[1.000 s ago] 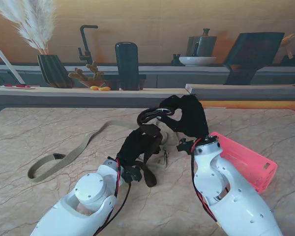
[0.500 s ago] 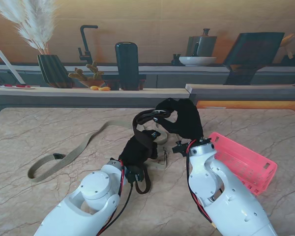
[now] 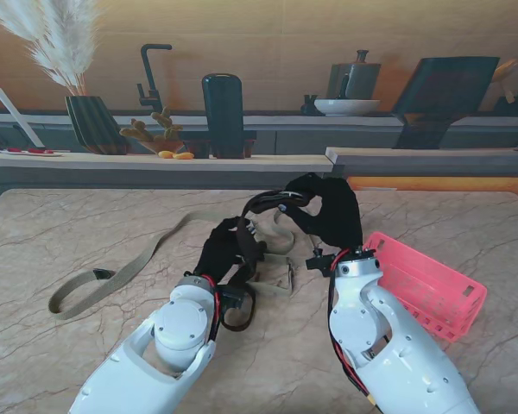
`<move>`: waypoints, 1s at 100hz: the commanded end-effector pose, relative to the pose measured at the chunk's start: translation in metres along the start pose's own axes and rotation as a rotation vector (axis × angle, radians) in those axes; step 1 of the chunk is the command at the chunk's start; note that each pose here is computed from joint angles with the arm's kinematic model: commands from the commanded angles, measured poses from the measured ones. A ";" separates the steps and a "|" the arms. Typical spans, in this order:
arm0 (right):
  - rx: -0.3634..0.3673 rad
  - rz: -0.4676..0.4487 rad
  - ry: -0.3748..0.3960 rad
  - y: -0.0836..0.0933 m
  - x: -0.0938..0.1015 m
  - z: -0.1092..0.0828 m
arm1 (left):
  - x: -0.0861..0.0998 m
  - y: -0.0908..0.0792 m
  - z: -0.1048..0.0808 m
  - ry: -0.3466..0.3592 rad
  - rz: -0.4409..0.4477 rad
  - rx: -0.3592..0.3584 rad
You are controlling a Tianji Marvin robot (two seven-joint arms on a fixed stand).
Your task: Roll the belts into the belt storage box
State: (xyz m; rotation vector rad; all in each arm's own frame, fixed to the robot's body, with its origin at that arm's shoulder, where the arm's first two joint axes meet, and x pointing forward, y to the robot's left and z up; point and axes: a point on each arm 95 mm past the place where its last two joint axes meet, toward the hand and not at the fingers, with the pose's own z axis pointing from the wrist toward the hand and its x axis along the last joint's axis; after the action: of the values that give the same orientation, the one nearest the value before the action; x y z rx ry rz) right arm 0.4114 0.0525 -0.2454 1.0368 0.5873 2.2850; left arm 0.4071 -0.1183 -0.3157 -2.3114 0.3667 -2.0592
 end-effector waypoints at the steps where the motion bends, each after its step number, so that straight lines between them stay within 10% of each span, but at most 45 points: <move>1: -0.005 -0.001 0.011 -0.001 0.004 -0.001 | -0.003 -0.004 -0.003 -0.011 -0.030 0.018; 47: 0.010 -0.073 0.066 -0.009 0.002 -0.001 | 0.000 -0.011 -0.024 0.115 -0.161 0.070; 100: 0.082 -0.080 0.092 -0.033 0.002 0.002 | 0.002 0.019 -0.031 0.138 -0.310 -0.065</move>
State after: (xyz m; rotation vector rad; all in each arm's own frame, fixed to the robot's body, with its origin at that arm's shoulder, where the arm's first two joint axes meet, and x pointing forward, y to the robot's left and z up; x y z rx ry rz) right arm 0.4208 0.0723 -0.2628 0.9260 0.7437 2.2514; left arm 0.3786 -0.1259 -0.3125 -2.3627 0.0822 -2.3935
